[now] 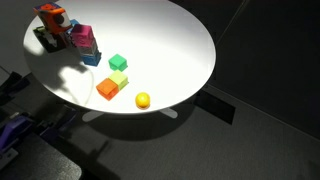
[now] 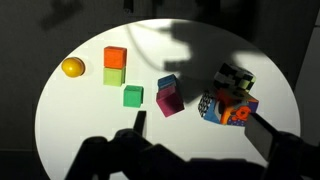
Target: Put the green block on top of the pink block
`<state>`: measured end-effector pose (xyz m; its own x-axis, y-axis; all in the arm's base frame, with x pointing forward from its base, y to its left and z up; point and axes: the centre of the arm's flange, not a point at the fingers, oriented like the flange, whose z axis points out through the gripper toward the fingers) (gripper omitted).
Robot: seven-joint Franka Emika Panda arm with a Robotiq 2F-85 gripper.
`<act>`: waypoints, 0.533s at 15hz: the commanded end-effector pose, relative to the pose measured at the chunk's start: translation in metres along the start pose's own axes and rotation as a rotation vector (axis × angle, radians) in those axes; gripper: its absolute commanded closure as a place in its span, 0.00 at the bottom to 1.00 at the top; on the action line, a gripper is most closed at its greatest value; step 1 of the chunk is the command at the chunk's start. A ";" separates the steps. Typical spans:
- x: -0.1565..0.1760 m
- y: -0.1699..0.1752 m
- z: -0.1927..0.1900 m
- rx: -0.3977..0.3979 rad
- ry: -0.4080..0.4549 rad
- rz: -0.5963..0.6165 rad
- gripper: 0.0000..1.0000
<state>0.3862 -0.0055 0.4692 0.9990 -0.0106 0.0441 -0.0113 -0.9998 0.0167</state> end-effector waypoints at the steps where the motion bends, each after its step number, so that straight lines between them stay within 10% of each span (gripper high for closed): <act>1: 0.026 0.010 0.003 0.027 0.026 -0.018 0.00; 8: 0.048 0.032 0.026 0.049 0.026 -0.130 0.00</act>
<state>0.4201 -0.0270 0.4476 0.9954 0.0659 0.0697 0.0658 -0.9978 0.0035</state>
